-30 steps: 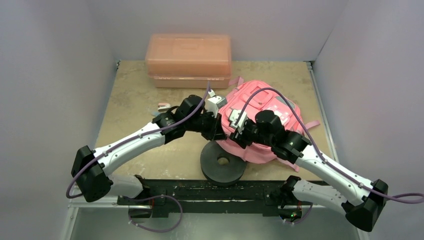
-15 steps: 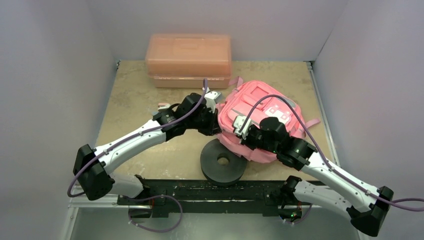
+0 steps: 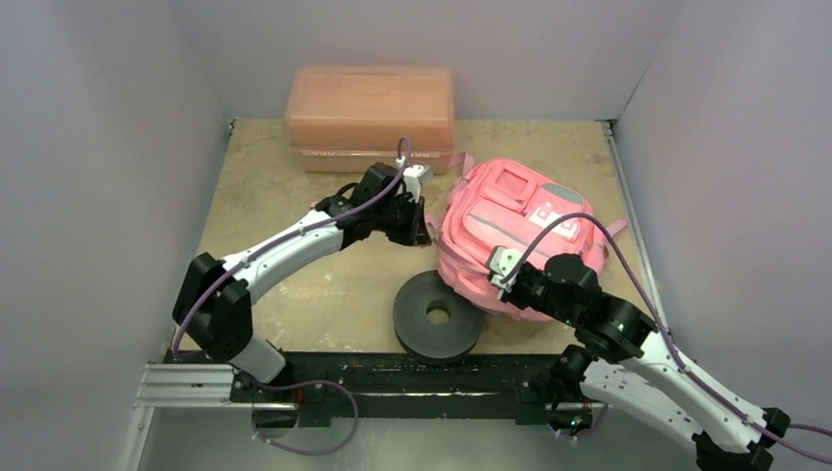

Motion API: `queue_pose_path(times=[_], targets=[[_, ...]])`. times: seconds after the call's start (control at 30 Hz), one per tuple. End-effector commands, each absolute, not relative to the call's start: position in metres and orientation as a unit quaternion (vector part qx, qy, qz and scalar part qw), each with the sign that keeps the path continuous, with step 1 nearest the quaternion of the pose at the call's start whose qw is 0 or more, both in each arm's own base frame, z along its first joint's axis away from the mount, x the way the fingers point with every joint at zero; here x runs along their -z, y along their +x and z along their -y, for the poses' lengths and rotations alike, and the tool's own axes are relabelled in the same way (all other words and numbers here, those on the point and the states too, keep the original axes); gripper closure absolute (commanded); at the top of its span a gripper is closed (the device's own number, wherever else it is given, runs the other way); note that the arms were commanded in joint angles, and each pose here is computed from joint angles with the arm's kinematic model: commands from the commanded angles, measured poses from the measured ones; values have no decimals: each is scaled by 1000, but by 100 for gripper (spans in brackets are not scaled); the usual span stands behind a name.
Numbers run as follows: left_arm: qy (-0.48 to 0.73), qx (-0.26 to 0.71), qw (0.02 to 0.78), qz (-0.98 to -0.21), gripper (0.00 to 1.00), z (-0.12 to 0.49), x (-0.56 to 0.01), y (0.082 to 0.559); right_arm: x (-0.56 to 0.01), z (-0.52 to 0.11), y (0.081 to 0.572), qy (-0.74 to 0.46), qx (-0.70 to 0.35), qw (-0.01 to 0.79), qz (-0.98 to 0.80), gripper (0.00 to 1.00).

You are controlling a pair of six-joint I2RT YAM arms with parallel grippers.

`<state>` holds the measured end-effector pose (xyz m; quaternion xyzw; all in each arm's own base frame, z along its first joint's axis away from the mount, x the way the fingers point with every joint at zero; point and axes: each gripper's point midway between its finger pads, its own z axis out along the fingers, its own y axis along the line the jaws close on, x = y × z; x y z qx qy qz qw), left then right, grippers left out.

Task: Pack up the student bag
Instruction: Zip the student bag at the center of the board.

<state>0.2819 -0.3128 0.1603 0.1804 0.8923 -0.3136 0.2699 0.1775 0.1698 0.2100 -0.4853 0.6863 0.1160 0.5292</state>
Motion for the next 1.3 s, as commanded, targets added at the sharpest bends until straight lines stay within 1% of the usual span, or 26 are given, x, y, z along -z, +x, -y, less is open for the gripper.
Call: queue_pose_path(times=[0.0,0.03,0.07,0.13,0.17,0.33,0.4,0.53,0.67,0.73,0.77,0.87,0.9,1.13,1.27], targets=[[213,408,322,-827,100,334,-227,269,-230,-160,192,-466,-78,565,-677,87],[219,424,326,-816,100,340,-239,262,-229,-164,192,-472,-83,561,-675,62],[224,437,328,-807,100,347,-248,254,-226,-169,190,-480,-94,552,-675,41],[232,459,328,-792,100,359,-263,240,-225,-178,191,-486,-105,542,-678,7],[237,468,325,-787,100,364,-267,234,-227,-181,194,-484,-107,542,-679,2],[255,489,294,-780,100,388,-267,209,-249,-193,204,-472,-115,554,-676,1],[258,495,284,-780,100,393,-267,203,-250,-197,209,-472,-115,549,-680,6],[255,502,290,-774,100,394,-275,199,-231,-197,216,-483,-92,523,-696,23],[254,492,302,-777,100,390,-278,201,-206,-186,221,-496,-53,504,-706,35],[255,487,302,-779,100,389,-278,203,-204,-184,222,-495,-47,504,-707,49],[255,484,304,-781,100,389,-278,204,-205,-183,221,-493,-47,506,-706,59],[235,442,311,-808,100,379,-262,216,-209,-178,222,-473,-44,513,-715,97],[225,421,311,-822,100,373,-252,222,-212,-177,221,-467,-48,517,-716,100],[152,318,276,-894,100,314,-169,279,-229,-162,214,-424,-54,568,-703,100],[139,277,279,-909,100,294,-148,315,-223,-157,213,-420,-47,565,-709,100]])
